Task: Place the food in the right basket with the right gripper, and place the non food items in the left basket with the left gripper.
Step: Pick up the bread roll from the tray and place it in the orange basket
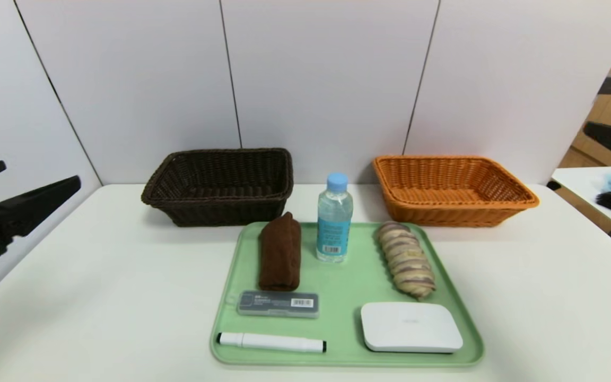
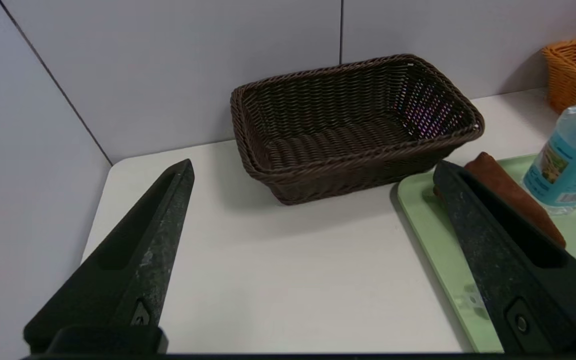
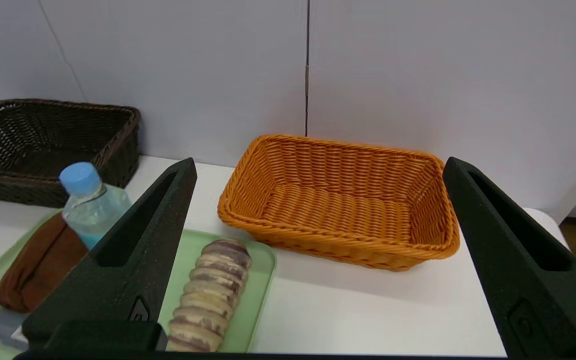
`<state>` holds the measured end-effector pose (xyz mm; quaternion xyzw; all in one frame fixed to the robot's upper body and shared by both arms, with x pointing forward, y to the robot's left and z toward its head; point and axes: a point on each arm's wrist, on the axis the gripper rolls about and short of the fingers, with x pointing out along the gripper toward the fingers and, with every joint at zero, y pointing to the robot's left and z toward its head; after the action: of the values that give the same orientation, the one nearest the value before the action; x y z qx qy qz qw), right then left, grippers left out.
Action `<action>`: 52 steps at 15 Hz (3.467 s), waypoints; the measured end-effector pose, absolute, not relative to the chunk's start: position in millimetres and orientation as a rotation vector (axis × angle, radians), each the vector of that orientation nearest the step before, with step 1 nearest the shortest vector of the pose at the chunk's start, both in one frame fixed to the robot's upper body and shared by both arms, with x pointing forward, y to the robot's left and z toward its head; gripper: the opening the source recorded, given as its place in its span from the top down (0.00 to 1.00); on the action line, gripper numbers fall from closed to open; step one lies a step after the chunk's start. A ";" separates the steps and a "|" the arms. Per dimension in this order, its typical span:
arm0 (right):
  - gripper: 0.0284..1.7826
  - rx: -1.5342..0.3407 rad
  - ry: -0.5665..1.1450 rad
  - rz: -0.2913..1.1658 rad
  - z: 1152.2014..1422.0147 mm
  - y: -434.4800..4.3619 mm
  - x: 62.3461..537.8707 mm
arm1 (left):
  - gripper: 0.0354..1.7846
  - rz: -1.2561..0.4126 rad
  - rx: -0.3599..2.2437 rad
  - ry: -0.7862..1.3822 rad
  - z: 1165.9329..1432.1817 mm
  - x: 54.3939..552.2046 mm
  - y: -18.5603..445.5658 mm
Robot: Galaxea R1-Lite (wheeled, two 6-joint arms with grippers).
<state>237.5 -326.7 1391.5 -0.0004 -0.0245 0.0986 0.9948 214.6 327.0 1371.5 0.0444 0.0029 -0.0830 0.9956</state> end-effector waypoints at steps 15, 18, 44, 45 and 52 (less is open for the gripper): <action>0.05 0.110 0.374 0.201 1378.9 -225.7 367.4 | 0.06 -0.168 0.126 0.123 1361.0 297.9 324.9; 0.05 0.115 0.584 0.205 1375.6 -211.2 360.6 | 0.06 -0.170 0.125 0.136 1358.2 301.1 324.8; 0.13 0.051 0.881 0.159 1239.9 -175.4 401.1 | 0.06 -0.147 0.119 0.163 1342.2 327.5 328.4; 0.22 0.051 0.881 0.159 1239.2 -176.1 401.5 | 0.06 -0.146 0.118 0.164 1341.9 327.7 328.5; 0.81 0.041 0.874 0.169 1246.1 -179.9 395.1 | 0.06 -0.147 0.117 0.168 1340.9 327.6 328.5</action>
<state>395.1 -179.9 1246.1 0.0197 0.4228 0.0816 0.9023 327.6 328.5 1340.9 0.0585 0.0836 -0.0732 0.9921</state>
